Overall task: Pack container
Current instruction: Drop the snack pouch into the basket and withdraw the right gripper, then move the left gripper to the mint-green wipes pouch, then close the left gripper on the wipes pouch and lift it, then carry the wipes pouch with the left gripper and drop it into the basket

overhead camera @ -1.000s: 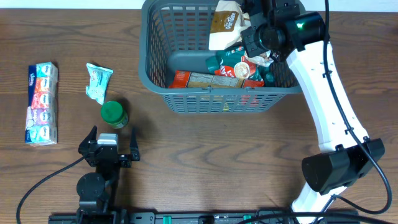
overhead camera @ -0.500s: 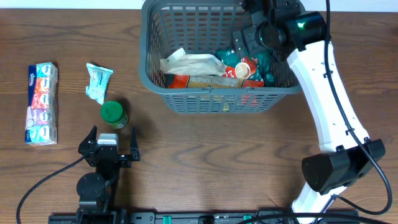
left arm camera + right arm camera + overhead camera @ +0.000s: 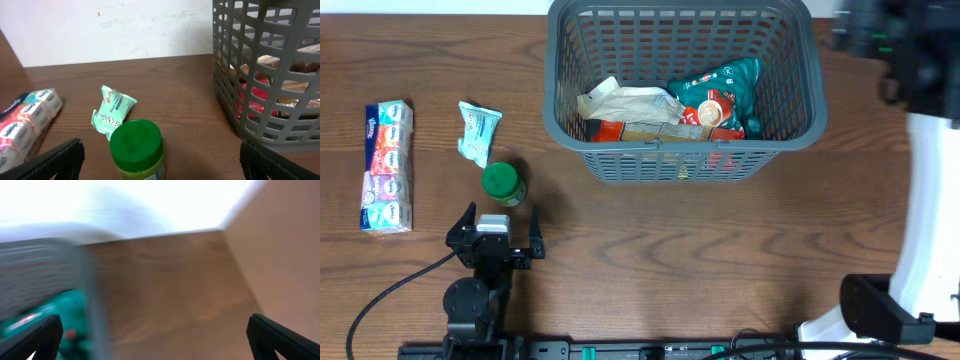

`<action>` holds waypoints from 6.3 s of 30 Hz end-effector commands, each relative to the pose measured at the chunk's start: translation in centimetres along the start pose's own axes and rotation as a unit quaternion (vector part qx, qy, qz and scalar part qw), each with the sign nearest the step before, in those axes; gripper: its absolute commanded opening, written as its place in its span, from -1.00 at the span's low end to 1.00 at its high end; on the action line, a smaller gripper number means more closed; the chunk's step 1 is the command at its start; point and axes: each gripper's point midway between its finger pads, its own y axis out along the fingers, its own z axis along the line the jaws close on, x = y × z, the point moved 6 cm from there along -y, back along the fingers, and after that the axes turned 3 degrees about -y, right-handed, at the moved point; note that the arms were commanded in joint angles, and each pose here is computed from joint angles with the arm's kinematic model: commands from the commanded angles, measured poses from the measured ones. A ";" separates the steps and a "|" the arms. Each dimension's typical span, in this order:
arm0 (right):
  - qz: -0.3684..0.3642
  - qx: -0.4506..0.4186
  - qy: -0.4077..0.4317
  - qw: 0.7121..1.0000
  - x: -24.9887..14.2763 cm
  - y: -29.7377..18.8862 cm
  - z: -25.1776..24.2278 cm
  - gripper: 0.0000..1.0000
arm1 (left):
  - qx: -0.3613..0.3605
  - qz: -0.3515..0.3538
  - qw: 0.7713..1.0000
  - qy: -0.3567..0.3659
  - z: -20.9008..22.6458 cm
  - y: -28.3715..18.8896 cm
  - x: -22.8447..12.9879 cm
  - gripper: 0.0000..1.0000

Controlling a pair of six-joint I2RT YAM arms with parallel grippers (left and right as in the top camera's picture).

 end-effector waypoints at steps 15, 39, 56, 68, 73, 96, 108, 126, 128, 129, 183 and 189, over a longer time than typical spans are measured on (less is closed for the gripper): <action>0.055 -0.095 0.119 0.987 -2.2 2.6 -9.7 0.98 | 0.000 0.016 1.000 0.003 0.0 0.2 -1.2 0.97; 0.064 -0.091 0.116 0.987 -2.6 2.5 -9.6 0.98 | 0.000 0.013 1.000 0.003 0.0 0.2 -1.1 0.97; 0.064 -0.091 0.116 0.987 -2.6 2.5 -9.6 0.99 | 0.019 -0.011 0.994 -0.106 0.5 -0.9 5.7 0.97; 0.064 -0.090 0.116 0.987 -2.6 2.5 -9.6 0.98 | 0.062 0.196 0.975 -0.088 1.2 4.1 18.2 0.98; 0.064 -0.091 0.116 0.987 -2.6 2.5 -9.6 0.99 | 0.059 0.188 0.976 -0.088 1.1 7.3 20.6 0.97; 0.064 -0.090 0.116 0.987 -2.6 2.5 -9.6 0.98 | 0.059 0.374 0.923 -0.072 6.0 15.9 16.6 0.97; 0.064 -0.091 0.116 0.987 -2.6 2.5 -9.6 0.98 | 0.017 0.464 0.886 0.008 8.4 18.6 10.6 0.97; 0.064 -0.091 0.116 0.987 -2.6 2.5 -9.6 0.98 | 0.028 0.500 0.864 -0.055 8.9 23.5 3.9 0.97; 0.064 -0.091 0.116 0.987 -2.6 2.5 -9.6 0.98 | 0.033 0.503 0.862 -0.063 9.0 24.1 3.1 0.97; 0.064 -0.091 0.116 0.987 -2.6 2.5 -9.6 0.99 | 0.039 0.506 0.859 -0.065 9.1 24.3 2.6 0.97; 0.064 -0.091 0.116 0.987 -2.6 2.6 -9.6 0.99 | 0.062 0.563 0.823 -0.031 10.4 27.1 -6.2 -0.89; 0.064 -0.091 0.116 0.987 -2.6 2.5 -9.6 0.98 | 0.082 0.516 0.852 -0.046 10.9 28.0 -1.3 -0.89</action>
